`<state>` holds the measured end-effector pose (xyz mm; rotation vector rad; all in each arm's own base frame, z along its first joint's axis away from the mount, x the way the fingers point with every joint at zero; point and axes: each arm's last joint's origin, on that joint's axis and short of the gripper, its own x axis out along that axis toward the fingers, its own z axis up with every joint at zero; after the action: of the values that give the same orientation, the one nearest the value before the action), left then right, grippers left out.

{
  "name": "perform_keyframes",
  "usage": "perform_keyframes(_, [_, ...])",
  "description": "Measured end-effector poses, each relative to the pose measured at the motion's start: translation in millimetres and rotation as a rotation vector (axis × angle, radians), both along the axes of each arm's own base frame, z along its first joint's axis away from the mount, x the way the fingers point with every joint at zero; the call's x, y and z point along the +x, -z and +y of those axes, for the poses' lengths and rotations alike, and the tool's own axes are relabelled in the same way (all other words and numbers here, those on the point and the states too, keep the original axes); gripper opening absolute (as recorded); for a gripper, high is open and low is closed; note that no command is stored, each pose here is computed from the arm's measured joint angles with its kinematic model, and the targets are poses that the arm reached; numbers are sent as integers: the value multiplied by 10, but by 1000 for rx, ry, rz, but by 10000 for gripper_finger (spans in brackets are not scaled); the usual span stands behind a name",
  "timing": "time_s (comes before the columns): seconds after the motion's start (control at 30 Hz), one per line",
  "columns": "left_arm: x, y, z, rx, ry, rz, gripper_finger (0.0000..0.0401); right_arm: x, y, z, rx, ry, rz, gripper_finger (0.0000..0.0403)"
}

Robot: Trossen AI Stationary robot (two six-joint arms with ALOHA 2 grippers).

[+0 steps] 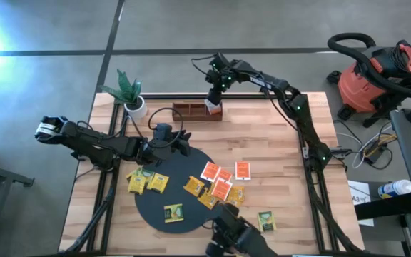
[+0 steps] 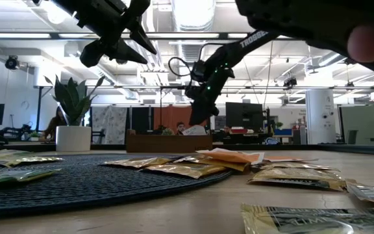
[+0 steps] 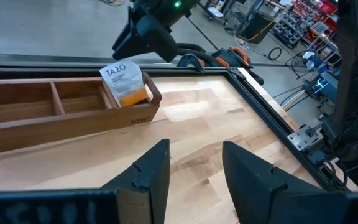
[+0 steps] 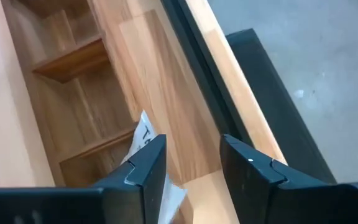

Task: Pick & Place Tea
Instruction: Put the white tea bag into the right section of the wooden organizer

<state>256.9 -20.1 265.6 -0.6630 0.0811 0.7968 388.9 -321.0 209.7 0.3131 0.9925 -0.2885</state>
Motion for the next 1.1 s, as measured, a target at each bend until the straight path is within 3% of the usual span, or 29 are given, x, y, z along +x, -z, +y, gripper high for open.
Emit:
perform_keyframes(0.5, [-5,20,1,1,0,6,142,-50,11,3,15,-5,30,154])
perform_keyframes(0.73, [-6,21,1,2,0,7,142,-128,36,13,101,-14,53,155])
perform_keyframes(1.1, [-5,20,1,2,1,8,142,-129,32,21,129,-17,38,155])
